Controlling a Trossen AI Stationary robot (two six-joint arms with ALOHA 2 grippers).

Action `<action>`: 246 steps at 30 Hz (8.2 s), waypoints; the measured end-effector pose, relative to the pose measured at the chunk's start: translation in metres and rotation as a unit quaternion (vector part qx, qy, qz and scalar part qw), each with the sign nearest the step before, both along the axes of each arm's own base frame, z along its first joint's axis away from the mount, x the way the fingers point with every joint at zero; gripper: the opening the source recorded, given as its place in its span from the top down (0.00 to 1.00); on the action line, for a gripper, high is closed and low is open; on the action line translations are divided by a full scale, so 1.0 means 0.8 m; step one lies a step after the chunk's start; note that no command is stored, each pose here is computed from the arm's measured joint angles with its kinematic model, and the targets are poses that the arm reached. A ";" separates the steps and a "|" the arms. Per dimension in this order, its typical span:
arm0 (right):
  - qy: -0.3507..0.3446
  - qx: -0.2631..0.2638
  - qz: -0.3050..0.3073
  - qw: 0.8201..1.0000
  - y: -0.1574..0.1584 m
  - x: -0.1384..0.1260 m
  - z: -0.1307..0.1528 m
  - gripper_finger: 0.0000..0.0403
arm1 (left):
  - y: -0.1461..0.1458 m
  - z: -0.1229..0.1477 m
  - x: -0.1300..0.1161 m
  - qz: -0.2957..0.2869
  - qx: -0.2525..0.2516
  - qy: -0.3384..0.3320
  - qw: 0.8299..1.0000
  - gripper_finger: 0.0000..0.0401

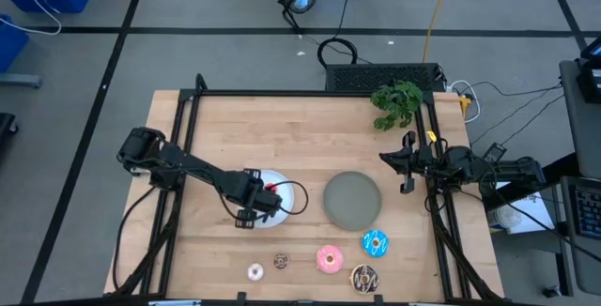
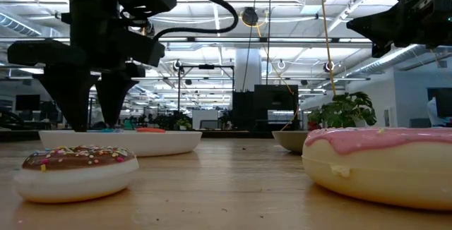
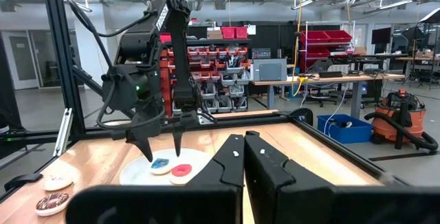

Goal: Pick & Place donuts
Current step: Put the small white donut on the white plate

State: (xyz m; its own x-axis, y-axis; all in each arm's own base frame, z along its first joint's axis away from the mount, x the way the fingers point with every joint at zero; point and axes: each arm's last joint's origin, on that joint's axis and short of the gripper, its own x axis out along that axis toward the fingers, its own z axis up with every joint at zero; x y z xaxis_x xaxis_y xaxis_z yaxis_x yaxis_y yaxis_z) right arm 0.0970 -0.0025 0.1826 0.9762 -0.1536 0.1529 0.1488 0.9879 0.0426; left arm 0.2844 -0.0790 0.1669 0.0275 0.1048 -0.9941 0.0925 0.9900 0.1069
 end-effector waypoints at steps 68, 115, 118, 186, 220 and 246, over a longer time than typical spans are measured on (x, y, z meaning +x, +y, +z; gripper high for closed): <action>-0.009 -0.038 -0.009 0.999 0.000 -0.001 0.004 1.00 | -0.209 0.081 0.026 -0.063 -0.153 -0.136 0.977 0.92; -0.050 -0.037 -0.009 0.998 0.000 -0.003 0.013 1.00 | -0.267 0.033 0.035 0.024 -0.040 -0.030 0.998 0.11; -0.050 -0.027 -0.007 0.998 0.000 -0.003 0.013 1.00 | -0.269 0.024 0.036 0.008 -0.041 -0.015 0.999 0.10; -0.054 -0.031 -0.007 0.998 0.000 -0.003 0.014 1.00 | -0.209 0.055 0.040 0.033 -0.124 0.013 0.992 0.81; -0.055 -0.040 -0.010 0.998 0.000 -0.003 0.015 1.00 | -0.019 0.118 0.050 0.081 0.008 -0.115 0.990 0.81; -0.055 -0.049 -0.012 0.997 0.000 -0.003 0.015 1.00 | -0.001 -0.015 0.069 0.094 -0.067 -0.099 0.988 0.81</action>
State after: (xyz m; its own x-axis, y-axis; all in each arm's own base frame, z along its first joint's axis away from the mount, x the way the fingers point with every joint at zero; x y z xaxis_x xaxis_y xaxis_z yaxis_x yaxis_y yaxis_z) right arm 0.0945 -0.0026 0.1945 0.9491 -0.1550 0.2743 0.1714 0.9845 -0.0368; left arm 0.3399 -0.0800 0.1553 0.2153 -0.0062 -0.9765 -0.1032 0.9942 -0.0291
